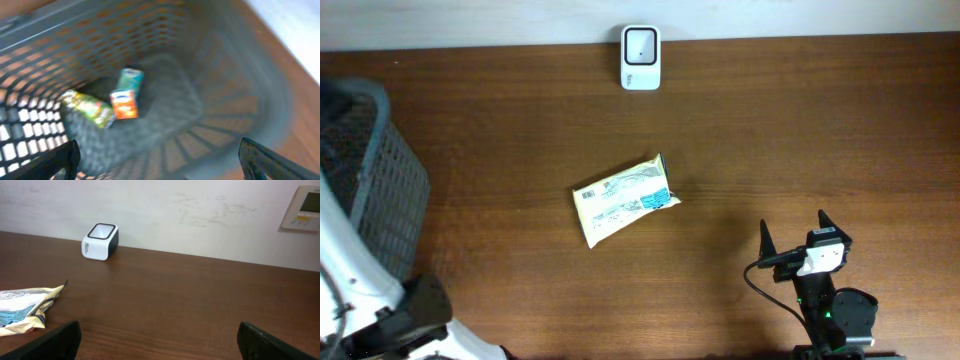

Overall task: Scan the item barcode
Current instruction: 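Lift the wet-wipe pack out and place it mid-table with left gripper, then reach the left gripper into the basket and grasp the orange Kleenex pack, then carry the orange Kleenex pack out and set it beside the wipes, then grasp the green Kleenex Play pack in the basket with left gripper, then place the green Kleenex pack left of the orange pack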

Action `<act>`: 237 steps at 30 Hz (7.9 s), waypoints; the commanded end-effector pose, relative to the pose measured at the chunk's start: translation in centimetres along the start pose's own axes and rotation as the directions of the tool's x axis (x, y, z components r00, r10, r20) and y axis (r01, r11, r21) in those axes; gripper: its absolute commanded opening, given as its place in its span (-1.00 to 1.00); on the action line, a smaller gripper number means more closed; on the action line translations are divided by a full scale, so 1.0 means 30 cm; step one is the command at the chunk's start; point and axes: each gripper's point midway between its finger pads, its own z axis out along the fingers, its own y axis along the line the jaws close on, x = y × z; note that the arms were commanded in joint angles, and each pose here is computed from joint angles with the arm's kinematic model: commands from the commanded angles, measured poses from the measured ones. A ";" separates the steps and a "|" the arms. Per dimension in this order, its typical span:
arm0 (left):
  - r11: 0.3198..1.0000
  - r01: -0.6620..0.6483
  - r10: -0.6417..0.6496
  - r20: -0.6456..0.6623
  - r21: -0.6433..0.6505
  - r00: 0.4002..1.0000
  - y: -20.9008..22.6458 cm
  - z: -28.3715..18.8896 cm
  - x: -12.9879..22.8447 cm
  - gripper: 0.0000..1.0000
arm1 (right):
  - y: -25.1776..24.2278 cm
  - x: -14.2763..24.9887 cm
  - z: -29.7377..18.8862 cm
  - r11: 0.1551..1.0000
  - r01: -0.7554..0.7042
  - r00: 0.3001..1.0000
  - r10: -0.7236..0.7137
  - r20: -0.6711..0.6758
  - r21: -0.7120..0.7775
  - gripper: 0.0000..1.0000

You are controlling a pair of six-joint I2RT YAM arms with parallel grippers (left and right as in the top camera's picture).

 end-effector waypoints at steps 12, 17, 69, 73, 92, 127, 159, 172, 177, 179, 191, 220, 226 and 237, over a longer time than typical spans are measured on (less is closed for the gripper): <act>0.984 -0.020 -0.052 -0.397 -0.175 0.916 0.354 0.692 0.408 1.00 | 0.009 0.009 0.001 1.000 -0.002 1.000 0.002 -0.005 -0.012 0.97; 0.995 -0.044 0.005 -0.384 -0.093 0.923 0.314 0.806 0.478 0.98 | 0.009 0.009 0.001 1.000 -0.002 1.000 0.002 -0.005 -0.012 0.97; 0.920 -0.078 0.243 -0.401 0.384 0.883 0.016 0.876 0.413 0.89 | 0.009 0.009 0.001 1.000 -0.002 1.000 0.002 -0.005 -0.012 0.97; 0.970 -0.158 0.230 -0.475 0.185 0.849 0.144 0.942 0.496 0.83 | 0.009 0.009 0.001 1.000 -0.002 1.000 0.002 -0.005 -0.012 0.97; 0.993 -0.093 0.116 -0.512 0.071 0.851 0.176 0.902 0.436 -0.35 | 0.009 0.009 0.001 1.000 -0.002 1.000 0.002 -0.005 -0.012 0.97; 0.255 -0.659 0.966 -0.153 0.707 0.209 -0.693 0.339 1.578 -0.21 | 0.009 0.009 0.001 1.000 -0.002 1.000 0.002 -0.005 -0.012 0.97; 0.999 -0.022 0.029 -0.287 0.029 0.957 0.208 0.547 0.101 0.99 | 0.009 0.009 0.001 1.000 -0.002 1.000 0.002 -0.005 -0.012 0.97; 0.983 -0.182 0.182 -0.211 0.021 0.960 0.210 0.958 0.311 0.85 | 0.009 0.009 0.001 1.000 -0.002 1.000 0.002 -0.005 -0.012 0.97; 0.985 -0.173 0.167 -0.255 0.002 0.952 0.238 1.060 0.366 0.87 | 0.009 0.009 0.001 1.000 -0.002 1.000 0.002 -0.005 -0.012 0.97; 0.985 -0.175 0.168 -0.256 -0.005 0.952 0.238 1.091 0.375 0.88 | 0.009 0.009 0.001 1.000 -0.002 1.000 0.002 -0.005 -0.012 0.98; 0.984 -0.180 0.171 -0.293 -0.004 0.941 0.239 1.138 0.423 -0.22 | 0.009 0.009 0.001 1.000 -0.002 1.000 0.002 -0.005 -0.012 0.97; 0.416 -0.594 0.905 -0.248 0.688 0.347 -0.758 0.253 1.296 -0.21 | 0.009 0.009 0.001 1.000 -0.002 1.000 0.002 -0.005 -0.012 0.97; 0.363 -0.669 0.932 -0.273 0.649 0.240 -0.740 0.291 1.405 0.86 | 0.009 0.009 0.001 1.000 -0.002 1.000 0.002 -0.005 -0.012 0.97; 0.791 -0.442 0.453 0.080 0.422 0.888 -0.602 -0.173 0.375 0.98 | 0.009 0.009 0.001 1.000 -0.002 1.000 0.002 -0.005 -0.012 0.97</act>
